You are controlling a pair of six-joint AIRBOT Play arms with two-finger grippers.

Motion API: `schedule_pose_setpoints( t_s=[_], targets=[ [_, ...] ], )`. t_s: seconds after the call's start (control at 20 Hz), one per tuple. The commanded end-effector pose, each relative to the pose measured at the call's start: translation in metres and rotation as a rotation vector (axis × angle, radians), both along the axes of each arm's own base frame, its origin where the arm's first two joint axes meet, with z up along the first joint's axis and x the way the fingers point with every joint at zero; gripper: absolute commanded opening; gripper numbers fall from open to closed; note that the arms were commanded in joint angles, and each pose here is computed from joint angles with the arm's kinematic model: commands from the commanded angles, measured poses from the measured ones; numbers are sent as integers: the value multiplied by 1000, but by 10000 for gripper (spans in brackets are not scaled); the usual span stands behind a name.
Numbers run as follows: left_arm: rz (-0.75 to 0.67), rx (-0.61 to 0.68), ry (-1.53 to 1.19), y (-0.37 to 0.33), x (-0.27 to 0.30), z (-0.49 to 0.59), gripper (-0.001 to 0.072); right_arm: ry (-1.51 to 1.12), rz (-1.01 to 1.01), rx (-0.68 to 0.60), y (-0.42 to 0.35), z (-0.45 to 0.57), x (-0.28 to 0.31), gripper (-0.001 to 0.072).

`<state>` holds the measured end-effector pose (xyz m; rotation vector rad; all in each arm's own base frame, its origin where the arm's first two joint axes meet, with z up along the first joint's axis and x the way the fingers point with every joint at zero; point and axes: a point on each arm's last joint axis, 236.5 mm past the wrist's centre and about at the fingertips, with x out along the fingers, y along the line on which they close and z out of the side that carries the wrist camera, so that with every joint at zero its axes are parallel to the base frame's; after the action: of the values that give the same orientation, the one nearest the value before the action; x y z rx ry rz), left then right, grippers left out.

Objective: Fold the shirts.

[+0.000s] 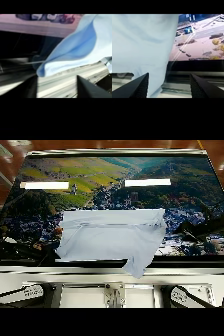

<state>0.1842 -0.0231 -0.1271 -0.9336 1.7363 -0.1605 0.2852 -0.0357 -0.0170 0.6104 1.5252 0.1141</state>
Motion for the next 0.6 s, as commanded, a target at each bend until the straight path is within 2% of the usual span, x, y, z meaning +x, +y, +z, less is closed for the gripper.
schedule_pose_setpoints(
  t_s=[0.0,0.05,0.2,0.25,0.4,0.55],
  targets=[
    [75,26,-35,3,15,-8,182,13,-11,8,2,0,-2,639],
    [87,29,-44,3,19,-8,144,30,-2,9,2,0,-7,639],
    [92,19,-50,2,21,-5,115,133,45,20,15,-21,-36,639],
    [85,9,-47,0,19,-3,42,177,79,24,27,-34,-50,639],
    [51,-30,-39,-7,13,3,44,250,190,67,74,-64,-82,640],
    [19,-44,-61,-9,11,9,44,265,200,93,101,-83,-97,640]
  ],
)
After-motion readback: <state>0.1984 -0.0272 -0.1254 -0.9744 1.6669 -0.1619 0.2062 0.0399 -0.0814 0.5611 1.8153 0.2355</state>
